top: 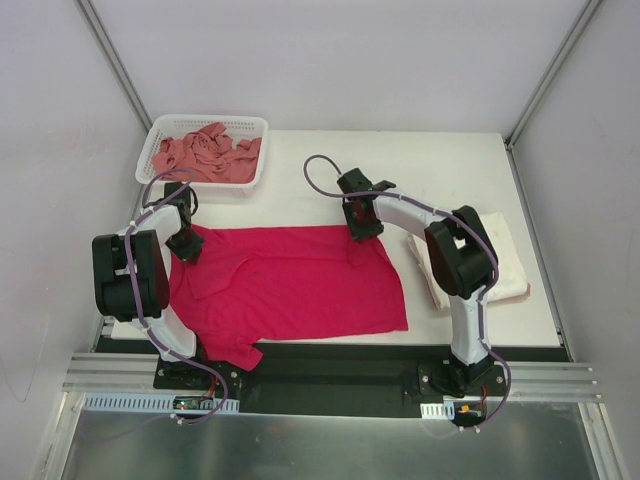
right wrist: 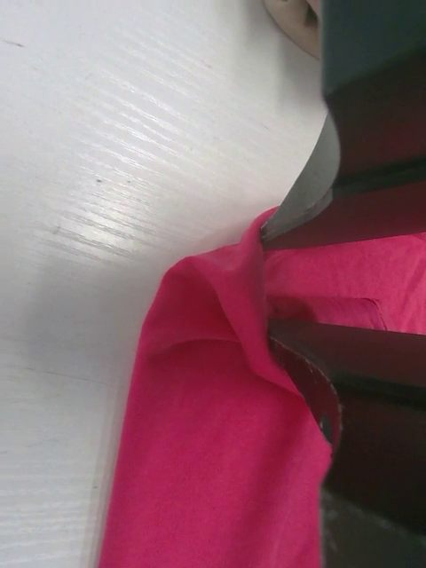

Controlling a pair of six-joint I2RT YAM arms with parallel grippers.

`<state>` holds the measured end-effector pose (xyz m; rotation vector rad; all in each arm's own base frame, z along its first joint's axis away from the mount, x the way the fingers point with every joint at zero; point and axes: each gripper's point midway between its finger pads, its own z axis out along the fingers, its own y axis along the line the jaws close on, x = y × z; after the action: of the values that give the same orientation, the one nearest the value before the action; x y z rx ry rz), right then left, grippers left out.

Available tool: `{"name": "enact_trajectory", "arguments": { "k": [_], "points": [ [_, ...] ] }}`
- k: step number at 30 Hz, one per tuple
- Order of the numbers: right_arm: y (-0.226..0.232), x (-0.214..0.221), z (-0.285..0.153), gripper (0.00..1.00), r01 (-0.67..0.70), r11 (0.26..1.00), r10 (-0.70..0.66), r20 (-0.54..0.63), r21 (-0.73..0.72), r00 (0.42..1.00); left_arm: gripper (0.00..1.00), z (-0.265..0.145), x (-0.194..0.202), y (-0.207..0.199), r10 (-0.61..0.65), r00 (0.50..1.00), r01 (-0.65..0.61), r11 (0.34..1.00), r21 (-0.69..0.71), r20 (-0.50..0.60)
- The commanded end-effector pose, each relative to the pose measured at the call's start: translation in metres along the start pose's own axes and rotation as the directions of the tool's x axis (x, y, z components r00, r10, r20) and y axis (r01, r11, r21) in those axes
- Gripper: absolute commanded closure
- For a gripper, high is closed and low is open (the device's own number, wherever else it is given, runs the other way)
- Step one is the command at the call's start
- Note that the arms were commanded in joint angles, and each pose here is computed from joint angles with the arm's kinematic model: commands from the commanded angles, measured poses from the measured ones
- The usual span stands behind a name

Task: Fold and stack the t-shirts
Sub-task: Fold the tshirt

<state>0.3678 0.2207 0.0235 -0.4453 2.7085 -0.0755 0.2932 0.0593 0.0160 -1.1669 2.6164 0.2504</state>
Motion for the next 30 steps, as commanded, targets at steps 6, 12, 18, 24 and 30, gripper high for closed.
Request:
{"name": "enact_trajectory", "arguments": {
  "k": [6,12,18,24,30],
  "points": [
    [-0.021,-0.013,0.007,0.85,-0.057,0.998,0.056,0.018,0.040,0.998,1.00,0.008,0.004,0.002,0.015,0.999,-0.015,1.000,-0.012,-0.032],
    [-0.030,-0.020,-0.014,0.98,-0.058,0.997,0.055,0.067,0.046,0.996,1.00,0.008,0.002,0.003,0.013,1.000,-0.014,1.000,-0.021,-0.024],
    [-0.044,-0.029,-0.038,0.99,-0.080,0.996,0.074,0.111,0.048,0.991,1.00,0.008,0.002,0.003,0.015,1.000,-0.015,1.000,-0.025,-0.020],
    [-0.064,-0.029,-0.036,0.99,-0.088,0.992,0.079,0.096,0.092,0.992,1.00,0.009,0.002,0.006,0.016,1.000,-0.017,0.999,-0.036,-0.020],
    [-0.099,-0.029,-0.033,1.00,-0.129,0.979,0.118,0.079,0.160,0.990,1.00,0.009,0.002,0.006,0.019,1.000,-0.020,0.999,-0.036,-0.019]
  ]
}}
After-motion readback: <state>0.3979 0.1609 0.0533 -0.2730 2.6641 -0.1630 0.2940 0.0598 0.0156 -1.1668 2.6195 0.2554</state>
